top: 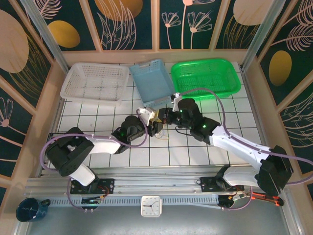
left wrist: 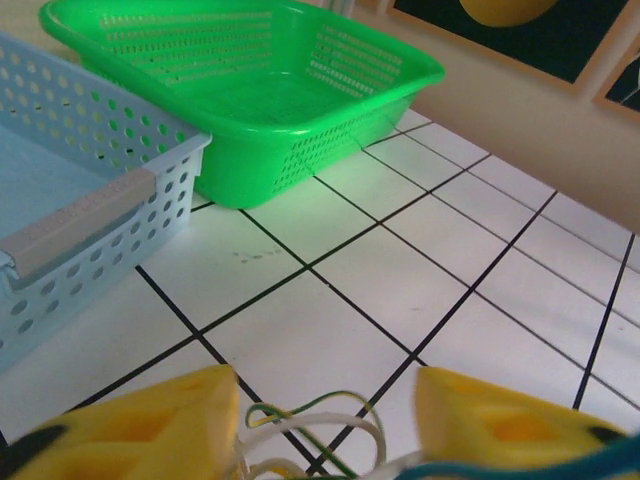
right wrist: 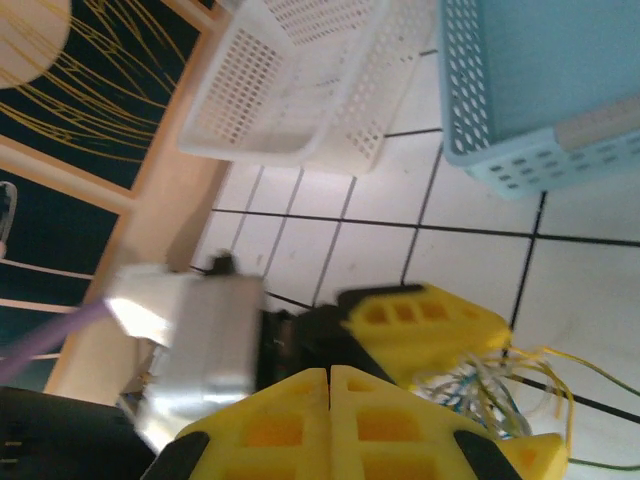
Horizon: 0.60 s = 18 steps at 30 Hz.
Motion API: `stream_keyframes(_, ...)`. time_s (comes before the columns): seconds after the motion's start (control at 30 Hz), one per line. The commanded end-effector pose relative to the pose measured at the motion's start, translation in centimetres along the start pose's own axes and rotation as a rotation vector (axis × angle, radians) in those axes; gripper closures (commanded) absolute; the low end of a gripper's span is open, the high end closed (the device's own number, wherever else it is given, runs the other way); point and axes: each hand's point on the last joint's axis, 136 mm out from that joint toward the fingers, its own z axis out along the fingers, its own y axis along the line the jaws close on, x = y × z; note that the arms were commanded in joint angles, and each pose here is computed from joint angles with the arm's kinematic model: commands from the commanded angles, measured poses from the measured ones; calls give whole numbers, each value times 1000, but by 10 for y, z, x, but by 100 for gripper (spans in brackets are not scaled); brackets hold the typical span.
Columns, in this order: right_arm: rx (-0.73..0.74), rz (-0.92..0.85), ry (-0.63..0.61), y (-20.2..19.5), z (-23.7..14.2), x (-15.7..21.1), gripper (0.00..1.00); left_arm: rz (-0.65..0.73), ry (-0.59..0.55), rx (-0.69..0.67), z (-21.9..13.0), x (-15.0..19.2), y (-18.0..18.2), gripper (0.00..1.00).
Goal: Untangle the cables
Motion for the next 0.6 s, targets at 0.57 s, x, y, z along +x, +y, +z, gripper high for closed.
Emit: stream_keyframes(0.57, -199, 8, -326, 63, -84, -124, 100, -88, 70, 1, -27, 53, 5, 70)
